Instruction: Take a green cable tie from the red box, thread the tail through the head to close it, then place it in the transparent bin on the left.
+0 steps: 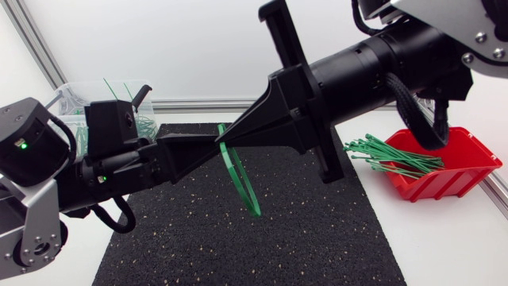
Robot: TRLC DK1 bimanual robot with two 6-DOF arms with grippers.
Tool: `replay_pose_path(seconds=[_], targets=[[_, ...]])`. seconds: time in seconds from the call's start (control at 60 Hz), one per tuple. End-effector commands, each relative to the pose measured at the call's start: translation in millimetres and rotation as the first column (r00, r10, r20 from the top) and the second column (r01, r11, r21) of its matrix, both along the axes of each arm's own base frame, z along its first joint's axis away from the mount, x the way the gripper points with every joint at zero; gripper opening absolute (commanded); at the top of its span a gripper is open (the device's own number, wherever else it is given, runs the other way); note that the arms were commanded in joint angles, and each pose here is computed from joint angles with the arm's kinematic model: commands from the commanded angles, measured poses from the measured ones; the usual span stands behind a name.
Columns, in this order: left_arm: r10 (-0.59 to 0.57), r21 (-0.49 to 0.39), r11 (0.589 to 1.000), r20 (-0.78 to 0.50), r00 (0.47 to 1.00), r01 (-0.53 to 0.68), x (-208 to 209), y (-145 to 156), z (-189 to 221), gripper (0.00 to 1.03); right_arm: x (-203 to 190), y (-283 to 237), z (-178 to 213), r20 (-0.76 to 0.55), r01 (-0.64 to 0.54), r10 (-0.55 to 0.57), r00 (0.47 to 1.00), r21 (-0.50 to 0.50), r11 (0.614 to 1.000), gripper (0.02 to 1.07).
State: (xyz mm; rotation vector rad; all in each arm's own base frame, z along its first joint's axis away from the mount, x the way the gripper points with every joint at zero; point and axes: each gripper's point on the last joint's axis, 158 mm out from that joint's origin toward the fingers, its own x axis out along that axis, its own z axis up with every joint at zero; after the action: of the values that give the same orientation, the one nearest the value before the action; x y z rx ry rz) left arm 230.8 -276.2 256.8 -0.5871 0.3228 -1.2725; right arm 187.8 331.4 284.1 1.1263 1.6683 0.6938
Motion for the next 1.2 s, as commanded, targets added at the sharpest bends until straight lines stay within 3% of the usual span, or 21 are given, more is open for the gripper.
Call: replay_pose_path(seconds=[0.0, 1.183], targets=[[0.003, -0.003, 1.0, -0.022, 1.0, -0.004, 2.2, 0.9, -4.6, 0.03, -1.3, -1.9, -5.4, -0.028, 0.014, -0.015, 0.999, -0.008, 1.0, 0.08], [-0.003, -0.01, 1.0, -0.01, 1.0, 0.003, -1.2, 0.7, 0.3, 0.03, 6.0, 1.6, -19.1, -0.042, 0.027, -0.028, 0.999, -0.034, 0.999, 0.08]])
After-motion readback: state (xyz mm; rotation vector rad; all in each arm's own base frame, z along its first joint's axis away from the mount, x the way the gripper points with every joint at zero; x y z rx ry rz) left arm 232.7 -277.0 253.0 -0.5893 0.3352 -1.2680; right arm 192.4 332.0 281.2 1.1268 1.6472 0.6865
